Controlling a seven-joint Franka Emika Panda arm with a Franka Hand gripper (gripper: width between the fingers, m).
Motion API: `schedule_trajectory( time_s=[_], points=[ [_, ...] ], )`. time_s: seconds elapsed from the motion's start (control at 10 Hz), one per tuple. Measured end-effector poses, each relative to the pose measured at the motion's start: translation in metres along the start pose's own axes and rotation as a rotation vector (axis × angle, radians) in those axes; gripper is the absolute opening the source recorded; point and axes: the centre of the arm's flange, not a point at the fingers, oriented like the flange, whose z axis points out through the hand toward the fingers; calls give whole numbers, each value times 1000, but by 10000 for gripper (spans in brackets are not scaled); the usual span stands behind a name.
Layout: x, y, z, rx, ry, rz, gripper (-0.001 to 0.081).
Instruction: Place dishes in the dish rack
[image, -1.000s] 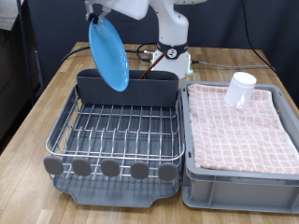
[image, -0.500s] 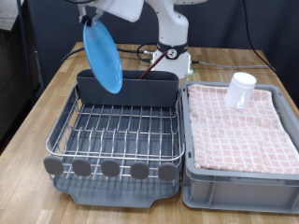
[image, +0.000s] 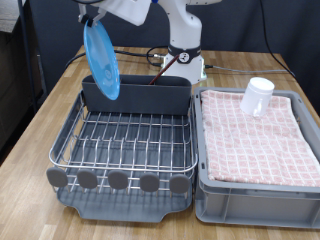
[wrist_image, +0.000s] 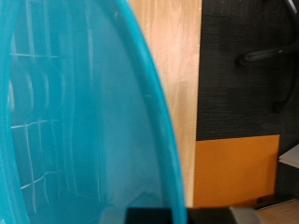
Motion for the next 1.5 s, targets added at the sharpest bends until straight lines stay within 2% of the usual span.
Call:
schedule_trajectory(
  time_s=[0.3,0.6,1.0,1.5],
  points=[
    [4,-10,9,-37,49,-79,26],
    [1,-22,25,-80,58,-131,26],
    [-2,-35,46,-93,87,-172,26],
    [-8,-32,81,-84,79,-163,26]
  ],
)
